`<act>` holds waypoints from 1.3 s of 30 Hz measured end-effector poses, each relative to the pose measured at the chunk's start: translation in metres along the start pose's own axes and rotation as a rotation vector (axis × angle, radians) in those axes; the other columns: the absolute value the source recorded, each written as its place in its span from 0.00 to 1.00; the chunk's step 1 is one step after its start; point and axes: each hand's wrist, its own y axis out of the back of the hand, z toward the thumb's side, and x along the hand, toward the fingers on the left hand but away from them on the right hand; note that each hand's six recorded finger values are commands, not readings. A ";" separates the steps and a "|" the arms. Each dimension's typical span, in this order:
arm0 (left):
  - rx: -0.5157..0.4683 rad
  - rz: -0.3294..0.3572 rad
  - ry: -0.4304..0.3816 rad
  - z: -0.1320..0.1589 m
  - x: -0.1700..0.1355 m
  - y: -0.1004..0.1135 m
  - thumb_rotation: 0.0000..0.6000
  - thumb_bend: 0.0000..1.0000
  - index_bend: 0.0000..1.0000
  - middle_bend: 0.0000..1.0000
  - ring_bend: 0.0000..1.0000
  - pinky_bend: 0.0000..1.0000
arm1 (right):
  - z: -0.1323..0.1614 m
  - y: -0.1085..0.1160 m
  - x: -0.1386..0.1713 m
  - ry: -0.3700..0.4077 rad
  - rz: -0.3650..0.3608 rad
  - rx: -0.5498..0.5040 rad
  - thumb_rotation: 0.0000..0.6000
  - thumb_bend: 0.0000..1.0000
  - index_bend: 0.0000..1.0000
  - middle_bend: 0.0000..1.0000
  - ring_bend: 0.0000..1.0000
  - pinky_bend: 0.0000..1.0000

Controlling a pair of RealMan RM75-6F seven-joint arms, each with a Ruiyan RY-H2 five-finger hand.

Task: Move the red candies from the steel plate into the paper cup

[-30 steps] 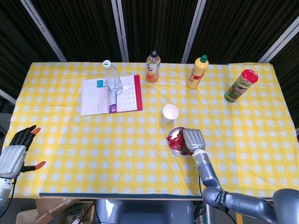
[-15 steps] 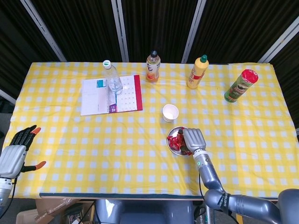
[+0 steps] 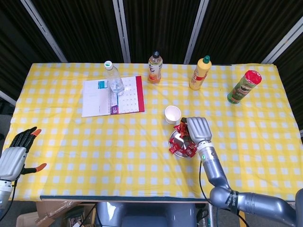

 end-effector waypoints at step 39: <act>-0.032 -0.042 0.031 -0.001 0.006 -0.004 1.00 0.03 0.00 0.00 0.00 0.00 | 0.024 -0.009 -0.087 -0.019 0.015 -0.044 1.00 0.51 0.64 0.81 0.90 1.00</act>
